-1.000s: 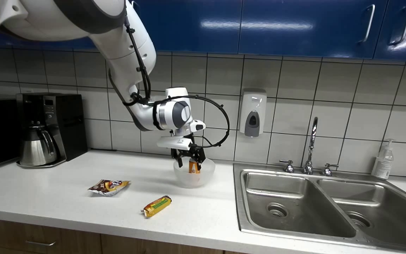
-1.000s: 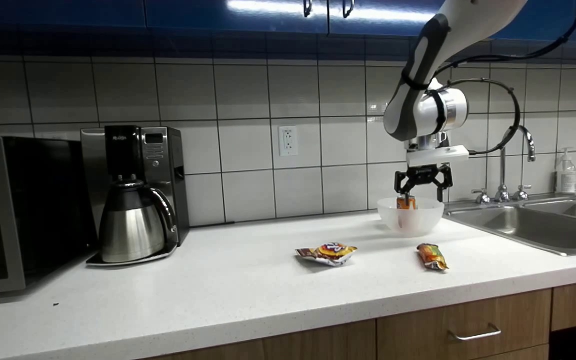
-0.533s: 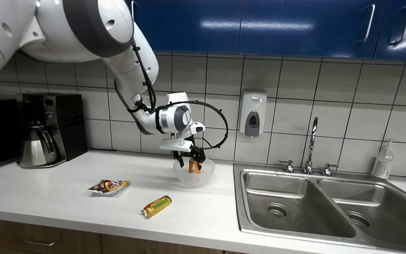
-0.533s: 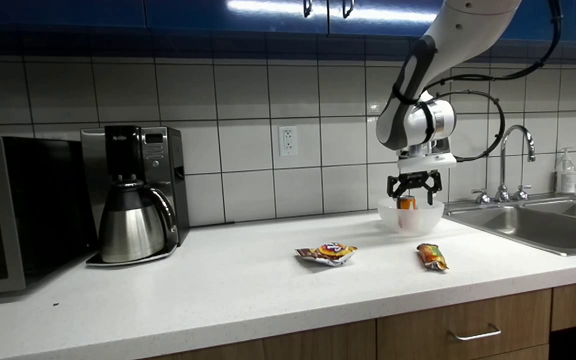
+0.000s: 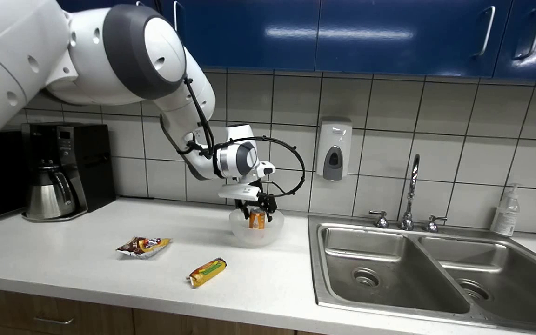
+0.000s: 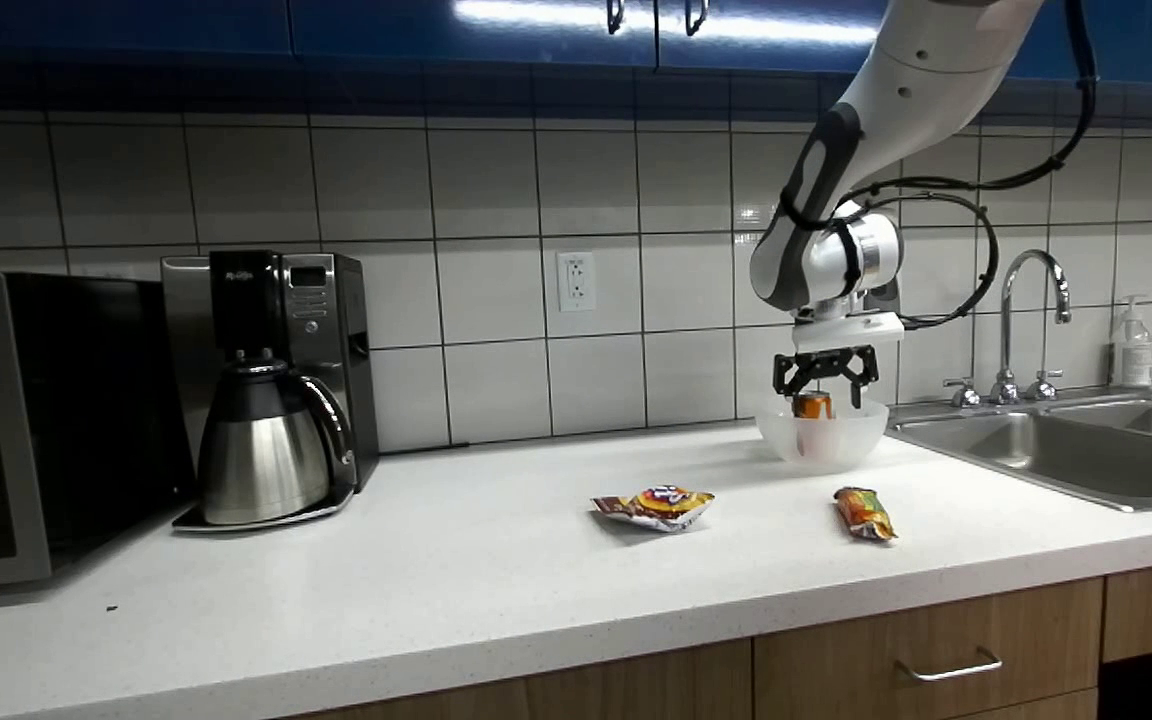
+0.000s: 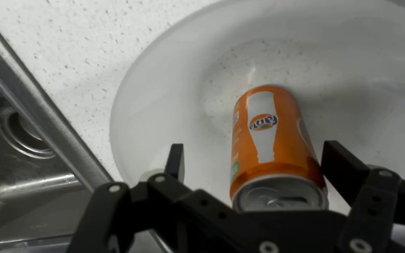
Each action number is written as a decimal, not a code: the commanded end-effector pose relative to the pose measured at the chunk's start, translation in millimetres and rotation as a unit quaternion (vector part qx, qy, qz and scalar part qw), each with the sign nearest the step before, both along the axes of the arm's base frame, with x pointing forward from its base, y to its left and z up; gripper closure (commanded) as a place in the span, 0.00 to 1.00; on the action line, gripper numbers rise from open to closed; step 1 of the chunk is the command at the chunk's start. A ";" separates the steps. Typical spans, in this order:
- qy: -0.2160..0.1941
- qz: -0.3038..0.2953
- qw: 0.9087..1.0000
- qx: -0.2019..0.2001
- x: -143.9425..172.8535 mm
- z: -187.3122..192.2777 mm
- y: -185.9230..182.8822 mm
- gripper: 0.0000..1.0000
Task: Remove the can from the bowl
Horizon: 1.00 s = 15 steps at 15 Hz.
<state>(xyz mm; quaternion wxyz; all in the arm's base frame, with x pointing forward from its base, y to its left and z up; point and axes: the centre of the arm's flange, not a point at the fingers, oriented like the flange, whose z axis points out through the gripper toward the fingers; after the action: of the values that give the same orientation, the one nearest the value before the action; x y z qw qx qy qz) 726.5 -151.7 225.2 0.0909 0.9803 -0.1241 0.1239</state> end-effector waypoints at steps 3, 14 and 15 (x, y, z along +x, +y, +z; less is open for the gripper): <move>-0.002 -0.011 1.000 -0.003 33.9 7.2 -15.6 0.00; 0.010 -0.012 1.000 -0.003 45.0 -9.5 -17.5 0.00; 0.010 -0.012 1.000 -0.002 45.7 -10.2 -17.2 0.25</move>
<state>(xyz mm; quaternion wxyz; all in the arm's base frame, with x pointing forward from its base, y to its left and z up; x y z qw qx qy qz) 756.8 -164.4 213.4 0.1008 0.9794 -0.1288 0.1184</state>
